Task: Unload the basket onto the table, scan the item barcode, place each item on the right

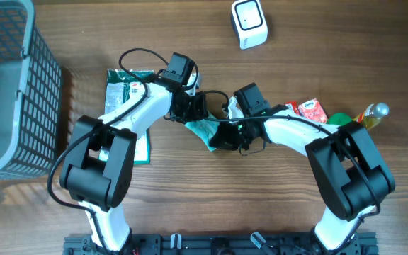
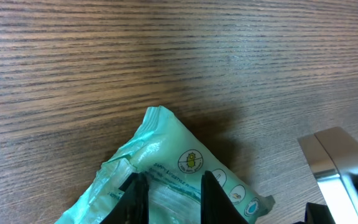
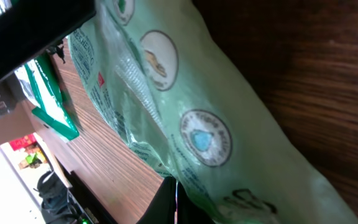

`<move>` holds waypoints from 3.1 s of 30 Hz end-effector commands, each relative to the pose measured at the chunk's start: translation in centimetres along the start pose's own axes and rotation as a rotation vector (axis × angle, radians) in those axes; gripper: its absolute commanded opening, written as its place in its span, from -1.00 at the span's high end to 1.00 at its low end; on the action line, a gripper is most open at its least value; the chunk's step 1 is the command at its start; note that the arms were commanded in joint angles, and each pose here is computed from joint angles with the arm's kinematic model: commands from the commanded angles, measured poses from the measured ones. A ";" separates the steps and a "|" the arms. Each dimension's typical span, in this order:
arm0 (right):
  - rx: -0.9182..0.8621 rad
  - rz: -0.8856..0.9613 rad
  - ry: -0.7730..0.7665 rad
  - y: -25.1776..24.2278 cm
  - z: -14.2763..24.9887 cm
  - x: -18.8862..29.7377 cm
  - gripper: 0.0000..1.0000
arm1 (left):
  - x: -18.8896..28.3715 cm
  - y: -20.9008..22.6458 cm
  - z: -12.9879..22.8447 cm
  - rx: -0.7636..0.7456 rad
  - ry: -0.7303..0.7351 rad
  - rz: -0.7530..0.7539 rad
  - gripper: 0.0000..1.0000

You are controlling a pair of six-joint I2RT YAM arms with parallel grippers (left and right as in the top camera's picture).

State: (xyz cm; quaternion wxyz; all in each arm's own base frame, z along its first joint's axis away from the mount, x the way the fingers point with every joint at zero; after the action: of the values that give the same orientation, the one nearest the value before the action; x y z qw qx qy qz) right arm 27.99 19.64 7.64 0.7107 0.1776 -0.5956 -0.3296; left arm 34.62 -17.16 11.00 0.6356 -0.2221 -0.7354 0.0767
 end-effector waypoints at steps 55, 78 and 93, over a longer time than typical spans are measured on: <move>0.046 0.179 -0.358 -2.5 -4.3 1.6 0.91 | -2.4 2.7 4.6 0.143 0.159 -0.086 0.92; -0.044 0.214 -0.193 -3.9 -2.2 0.8 0.91 | -2.4 2.7 4.5 0.139 0.148 -0.087 0.92; -0.049 0.208 -0.209 -3.8 -2.5 0.8 0.79 | 3.9 2.0 2.9 0.134 0.042 -0.164 0.91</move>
State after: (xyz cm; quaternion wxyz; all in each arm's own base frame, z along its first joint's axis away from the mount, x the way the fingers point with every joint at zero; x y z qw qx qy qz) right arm 30.13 17.01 8.56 0.6592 0.1283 -0.6704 -0.3155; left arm 31.96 -13.63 12.11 0.6729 -0.1449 -0.7215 0.0749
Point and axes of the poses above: each gripper's point midway between its finger pads, its own x axis back along the fingers, its own y axis along the line the jaws close on, z = x × y, the point moved 10 cm from there along x, back along the fingers, and after that the axes turned 11 degrees about -x, right-handed, at the moved point
